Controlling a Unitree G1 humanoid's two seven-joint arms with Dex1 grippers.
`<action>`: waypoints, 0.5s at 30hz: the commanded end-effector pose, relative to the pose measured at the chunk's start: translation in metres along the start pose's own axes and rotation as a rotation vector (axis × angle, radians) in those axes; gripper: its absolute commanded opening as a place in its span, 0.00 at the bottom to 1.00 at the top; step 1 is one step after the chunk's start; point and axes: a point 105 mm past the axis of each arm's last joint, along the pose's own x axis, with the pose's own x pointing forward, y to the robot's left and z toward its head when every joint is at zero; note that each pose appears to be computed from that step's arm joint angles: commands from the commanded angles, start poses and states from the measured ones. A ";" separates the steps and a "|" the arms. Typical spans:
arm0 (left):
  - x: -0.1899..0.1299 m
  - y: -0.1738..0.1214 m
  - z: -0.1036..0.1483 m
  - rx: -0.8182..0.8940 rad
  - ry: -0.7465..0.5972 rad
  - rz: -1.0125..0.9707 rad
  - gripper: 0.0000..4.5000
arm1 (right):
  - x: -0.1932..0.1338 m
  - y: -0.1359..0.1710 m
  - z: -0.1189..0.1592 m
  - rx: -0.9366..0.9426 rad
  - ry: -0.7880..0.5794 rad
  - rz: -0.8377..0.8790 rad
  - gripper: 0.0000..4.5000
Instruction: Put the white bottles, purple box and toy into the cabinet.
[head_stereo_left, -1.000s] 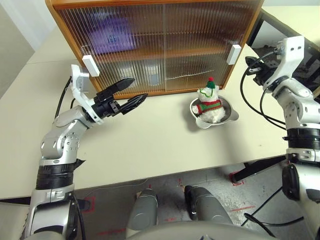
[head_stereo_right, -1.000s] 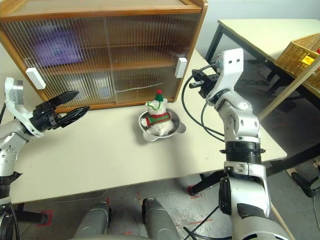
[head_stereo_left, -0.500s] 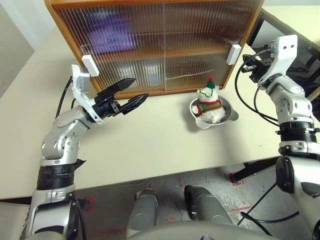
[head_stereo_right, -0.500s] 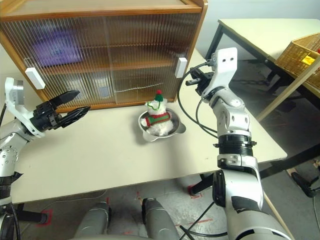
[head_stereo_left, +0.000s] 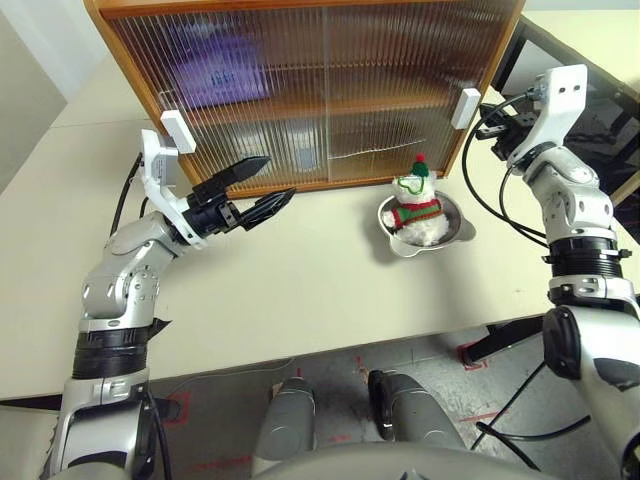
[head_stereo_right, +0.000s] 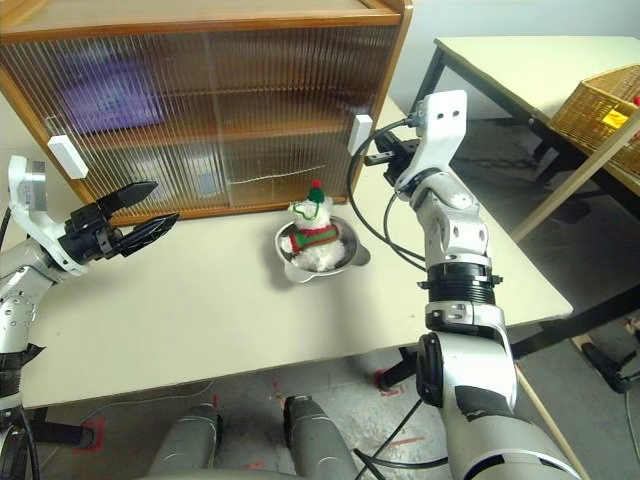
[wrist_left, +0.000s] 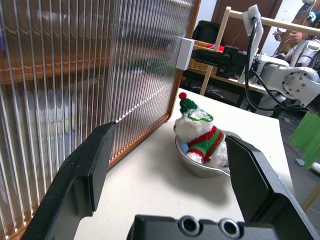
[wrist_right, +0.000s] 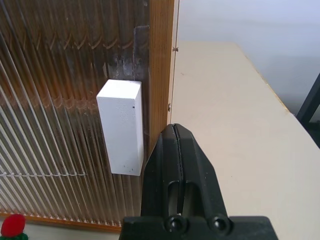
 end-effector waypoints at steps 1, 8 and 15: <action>-0.002 0.000 -0.005 -0.001 0.010 -0.002 1.00 | 0.005 0.015 0.009 -0.011 -0.014 0.051 0.00; -0.002 0.000 -0.009 -0.004 0.009 -0.001 1.00 | 0.008 0.028 0.017 -0.008 -0.021 0.083 0.00; -0.003 0.000 -0.010 -0.004 0.005 0.001 1.00 | 0.010 0.044 0.024 0.002 -0.034 0.117 0.00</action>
